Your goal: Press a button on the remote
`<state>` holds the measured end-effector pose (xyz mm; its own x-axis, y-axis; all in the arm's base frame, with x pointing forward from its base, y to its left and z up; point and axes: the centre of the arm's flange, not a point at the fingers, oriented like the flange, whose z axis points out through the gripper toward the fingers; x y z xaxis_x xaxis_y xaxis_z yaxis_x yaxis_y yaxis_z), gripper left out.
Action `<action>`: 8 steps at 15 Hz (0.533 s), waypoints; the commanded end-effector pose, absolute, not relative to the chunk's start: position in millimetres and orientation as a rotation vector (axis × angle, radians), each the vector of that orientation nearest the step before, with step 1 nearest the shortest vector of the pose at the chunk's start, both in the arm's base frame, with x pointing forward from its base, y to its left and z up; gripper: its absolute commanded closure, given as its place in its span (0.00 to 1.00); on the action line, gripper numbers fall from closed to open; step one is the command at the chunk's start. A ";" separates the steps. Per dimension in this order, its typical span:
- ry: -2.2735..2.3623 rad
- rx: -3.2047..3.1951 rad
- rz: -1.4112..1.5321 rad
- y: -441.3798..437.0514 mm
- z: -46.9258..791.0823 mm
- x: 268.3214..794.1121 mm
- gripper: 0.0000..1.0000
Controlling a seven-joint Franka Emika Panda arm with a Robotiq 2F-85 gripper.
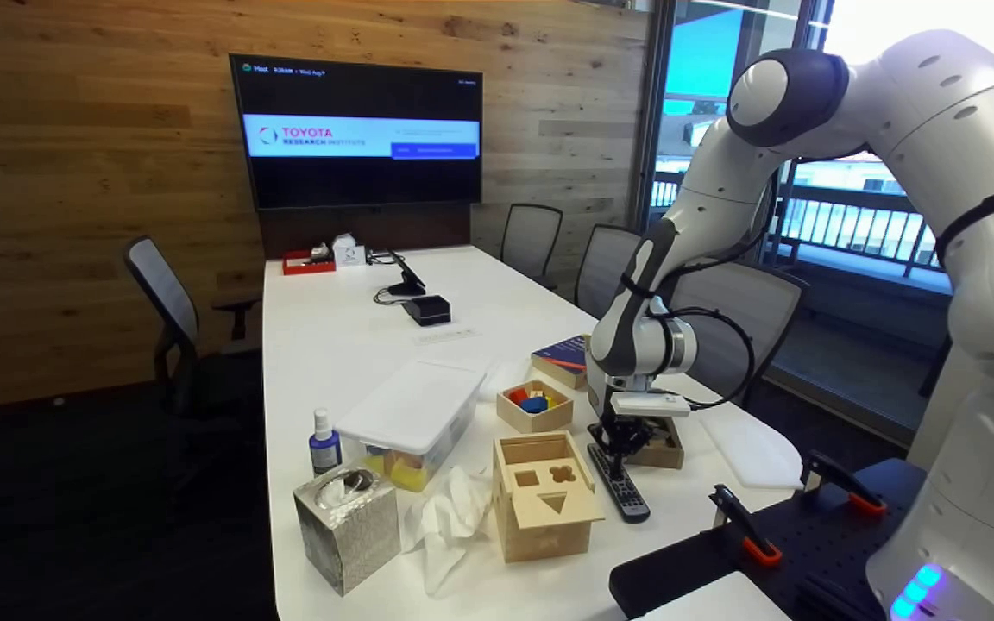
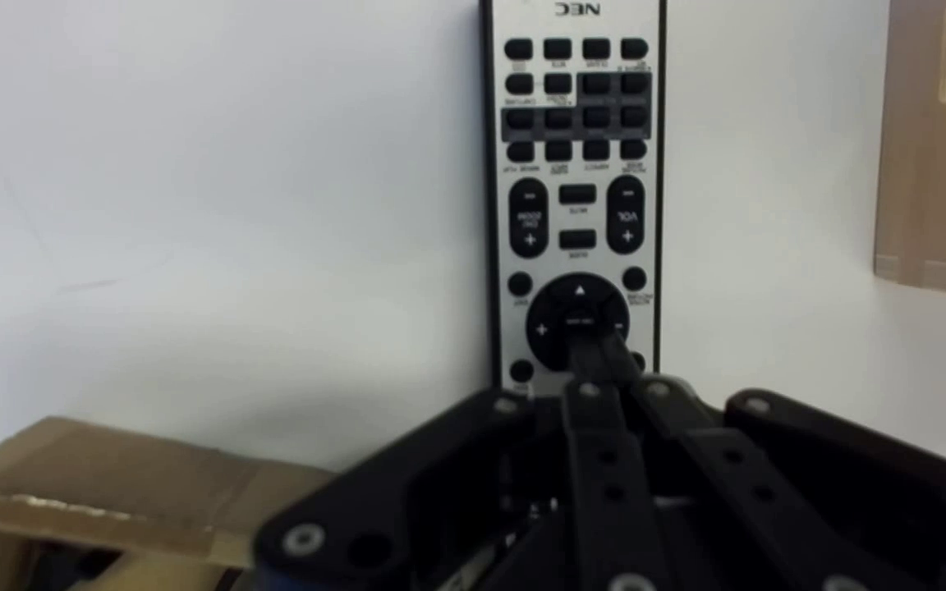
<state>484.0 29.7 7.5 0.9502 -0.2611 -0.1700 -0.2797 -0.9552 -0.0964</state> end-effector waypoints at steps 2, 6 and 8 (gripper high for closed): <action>0.388 -3.003 0.279 33.6 -6.0 481.0 1.00; 0.353 -3.047 0.241 34.7 24.9 478.8 1.00; 0.331 -3.081 0.216 35.9 40.2 477.4 1.00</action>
